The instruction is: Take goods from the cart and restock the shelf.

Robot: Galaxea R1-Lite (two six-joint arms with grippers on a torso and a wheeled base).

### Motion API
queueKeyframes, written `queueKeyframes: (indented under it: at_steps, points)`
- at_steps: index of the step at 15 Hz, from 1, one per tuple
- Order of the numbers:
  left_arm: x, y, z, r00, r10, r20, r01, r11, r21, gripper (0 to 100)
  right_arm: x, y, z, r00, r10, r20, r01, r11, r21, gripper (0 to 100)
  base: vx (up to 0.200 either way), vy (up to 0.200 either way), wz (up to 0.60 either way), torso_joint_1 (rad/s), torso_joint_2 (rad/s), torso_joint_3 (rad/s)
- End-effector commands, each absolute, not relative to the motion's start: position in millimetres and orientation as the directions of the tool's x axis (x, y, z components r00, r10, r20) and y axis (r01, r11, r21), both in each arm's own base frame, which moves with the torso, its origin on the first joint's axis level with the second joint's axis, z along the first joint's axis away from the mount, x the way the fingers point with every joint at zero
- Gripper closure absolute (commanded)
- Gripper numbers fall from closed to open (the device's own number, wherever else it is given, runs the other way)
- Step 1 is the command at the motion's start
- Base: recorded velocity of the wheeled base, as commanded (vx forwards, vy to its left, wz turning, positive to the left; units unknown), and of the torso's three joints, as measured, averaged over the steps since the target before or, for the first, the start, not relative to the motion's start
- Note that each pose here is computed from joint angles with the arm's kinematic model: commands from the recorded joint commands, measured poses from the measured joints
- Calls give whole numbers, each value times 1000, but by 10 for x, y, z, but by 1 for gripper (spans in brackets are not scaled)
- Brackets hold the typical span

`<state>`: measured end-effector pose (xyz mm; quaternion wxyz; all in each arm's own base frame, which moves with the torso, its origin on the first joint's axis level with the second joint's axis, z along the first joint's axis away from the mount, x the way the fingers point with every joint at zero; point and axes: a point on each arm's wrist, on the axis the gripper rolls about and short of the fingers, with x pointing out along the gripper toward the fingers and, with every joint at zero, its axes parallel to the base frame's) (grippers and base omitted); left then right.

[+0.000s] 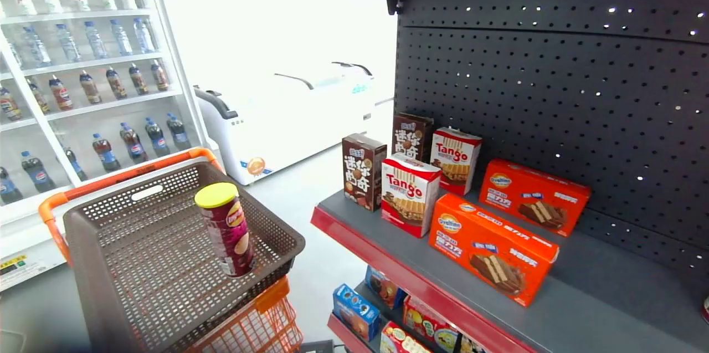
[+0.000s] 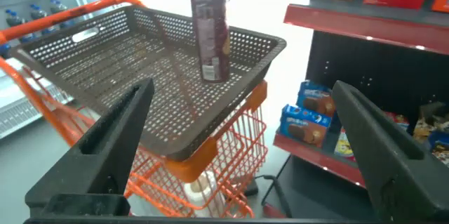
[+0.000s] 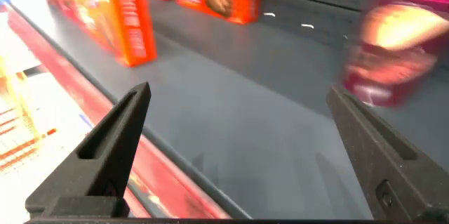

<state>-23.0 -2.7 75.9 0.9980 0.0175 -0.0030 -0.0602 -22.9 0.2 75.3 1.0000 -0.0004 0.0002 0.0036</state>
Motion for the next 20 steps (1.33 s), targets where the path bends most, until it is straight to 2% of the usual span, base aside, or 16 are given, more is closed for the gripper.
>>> queueKeyframes:
  at_steps: [1,4,5,6,7,8,9,11,12,15,17,20]
  points:
    - [-230,-27,760,993,-121,5,121,992,37,0,-228,2,753,1000,8,-2,-8,1000,0,0,0,0,0,0,0,0]
    - [-230,-27,760,993,-118,5,118,992,39,0,-228,2,753,1000,8,-2,-8,1000,-2,0,0,0,0,0,0,0]
    - [-240,-25,809,993,-112,29,110,992,66,0,-228,2,753,1000,8,-2,-8,1000,-2,0,0,0,0,0,0,0]
    - [-292,-26,960,991,-110,72,104,991,86,0,-228,2,755,1000,8,0,-8,1000,-2,0,0,0,0,0,0,0]
    - [-273,-25,1156,993,-112,34,109,991,82,0,-228,2,755,1000,8,0,-8,1000,-2,0,0,0,0,0,0,0]
    - [-168,-25,1462,993,-112,-35,114,991,76,0,-228,2,753,1000,8,-2,-8,1000,-2,0,0,0,0,0,0,0]
    - [-81,-25,1614,992,-110,-66,115,991,72,0,-228,2,753,1000,8,-2,-8,1000,-2,0,0,0,0,0,0,0]
    - [393,-11,1944,975,-60,-216,76,995,65,0,-228,2,755,1000,8,0,-8,1000,-2,0,0,0,0,0,0,0]
    - [568,-4,2004,968,-36,-249,54,996,68,0,-228,2,753,1000,8,-2,-8,1000,-2,0,0,0,0,0,0,0]
    - [1016,-63,1929,937,11,-350,30,993,112,0,-228,2,753,1000,8,-2,-8,1000,-2,0,0,0,0,0,0,0]
    - [1310,-85,1837,915,14,-404,32,994,108,0,-228,2,753,1000,8,-2,-8,1000,-2,0,0,0,0,0,0,0]
    - [1655,-103,1733,906,-1,-423,44,995,92,0,-228,2,753,1000,8,-2,-8,1000,-2,0,0,0,0,0,0,0]
